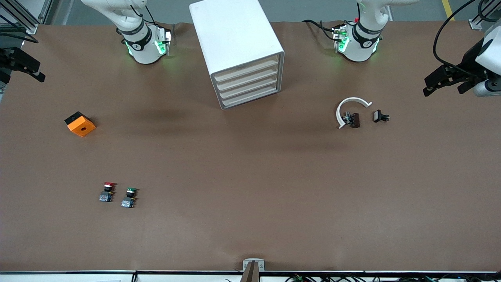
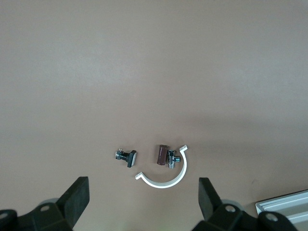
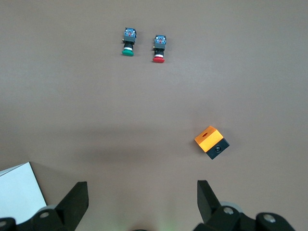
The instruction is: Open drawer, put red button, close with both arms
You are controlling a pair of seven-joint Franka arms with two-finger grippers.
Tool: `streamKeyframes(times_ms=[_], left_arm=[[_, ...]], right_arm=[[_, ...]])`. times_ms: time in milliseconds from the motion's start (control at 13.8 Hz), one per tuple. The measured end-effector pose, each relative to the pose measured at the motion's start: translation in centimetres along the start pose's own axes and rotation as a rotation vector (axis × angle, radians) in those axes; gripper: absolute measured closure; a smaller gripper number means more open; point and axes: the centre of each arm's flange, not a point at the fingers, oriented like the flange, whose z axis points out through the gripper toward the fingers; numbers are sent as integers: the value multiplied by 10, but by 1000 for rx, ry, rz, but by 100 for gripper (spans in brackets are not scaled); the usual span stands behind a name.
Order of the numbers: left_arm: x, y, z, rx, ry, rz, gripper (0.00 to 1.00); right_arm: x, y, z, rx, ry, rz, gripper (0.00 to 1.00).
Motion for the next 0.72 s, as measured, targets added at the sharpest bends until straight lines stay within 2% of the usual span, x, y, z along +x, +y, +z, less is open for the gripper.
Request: streamKeyframes(times_ms=[362,725], left_arm=[[1,0,2,0,-3,0,0],[16,-2,34,7,-74,-6,0]], right_arm=[[0,0,0,0,0,0,0],[0,0,0,0,0,0,0]])
